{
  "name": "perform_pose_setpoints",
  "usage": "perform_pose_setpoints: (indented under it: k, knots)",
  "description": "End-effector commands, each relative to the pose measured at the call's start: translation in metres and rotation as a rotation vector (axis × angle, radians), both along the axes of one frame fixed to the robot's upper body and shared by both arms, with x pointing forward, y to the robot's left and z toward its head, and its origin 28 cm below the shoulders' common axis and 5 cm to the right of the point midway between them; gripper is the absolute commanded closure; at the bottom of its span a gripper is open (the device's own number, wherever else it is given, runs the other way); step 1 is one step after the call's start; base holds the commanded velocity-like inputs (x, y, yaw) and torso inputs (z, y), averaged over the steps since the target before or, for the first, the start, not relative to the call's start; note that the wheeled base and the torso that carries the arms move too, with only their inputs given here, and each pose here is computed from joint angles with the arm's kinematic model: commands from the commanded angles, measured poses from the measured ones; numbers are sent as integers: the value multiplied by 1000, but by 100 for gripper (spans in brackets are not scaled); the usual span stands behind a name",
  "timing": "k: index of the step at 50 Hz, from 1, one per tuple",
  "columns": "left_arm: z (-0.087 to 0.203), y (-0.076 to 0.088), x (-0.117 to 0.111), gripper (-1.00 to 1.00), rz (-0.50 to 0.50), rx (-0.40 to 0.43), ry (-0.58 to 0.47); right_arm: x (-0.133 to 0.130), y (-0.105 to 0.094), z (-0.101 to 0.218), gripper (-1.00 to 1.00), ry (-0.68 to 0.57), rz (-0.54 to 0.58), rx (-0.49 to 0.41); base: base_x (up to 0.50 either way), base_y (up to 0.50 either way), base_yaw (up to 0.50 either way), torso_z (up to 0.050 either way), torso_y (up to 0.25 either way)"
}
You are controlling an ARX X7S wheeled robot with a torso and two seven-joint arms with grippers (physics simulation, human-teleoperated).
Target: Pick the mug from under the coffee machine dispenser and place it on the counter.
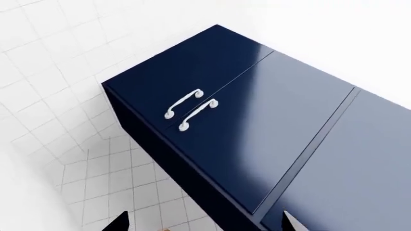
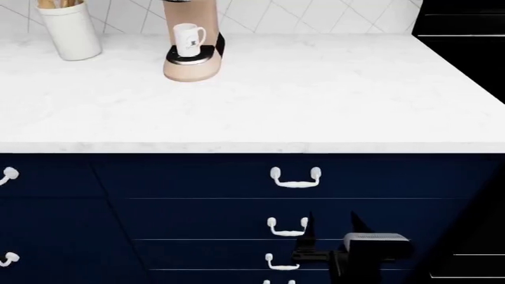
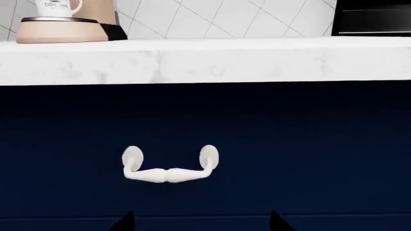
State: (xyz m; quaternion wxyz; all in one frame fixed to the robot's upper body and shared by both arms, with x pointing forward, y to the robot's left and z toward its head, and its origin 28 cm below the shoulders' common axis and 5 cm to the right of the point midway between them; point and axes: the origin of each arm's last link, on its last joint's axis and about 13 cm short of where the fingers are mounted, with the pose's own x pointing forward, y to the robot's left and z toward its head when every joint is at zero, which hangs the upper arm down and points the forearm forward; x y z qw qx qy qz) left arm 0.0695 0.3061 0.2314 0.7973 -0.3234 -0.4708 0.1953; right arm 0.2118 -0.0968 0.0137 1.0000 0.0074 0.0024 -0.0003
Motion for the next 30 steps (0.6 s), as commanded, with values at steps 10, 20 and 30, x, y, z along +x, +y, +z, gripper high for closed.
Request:
perform_pose_setpoints:
  k: [10, 20, 30]
  knots:
    - [5, 2, -7, -100, -10, -42, -45, 0, 2, 0, -100, 0, 6, -19, 0, 500, 0, 0, 0]
    - [5, 2, -6, -100, -12, -39, -42, 0, 2, 0, -100, 2, 5, -19, 0, 500, 0, 0, 0]
    - [6, 1, -6, -100, -12, -38, -40, 0, 2, 0, -100, 3, 3, -19, 0, 500, 0, 0, 0]
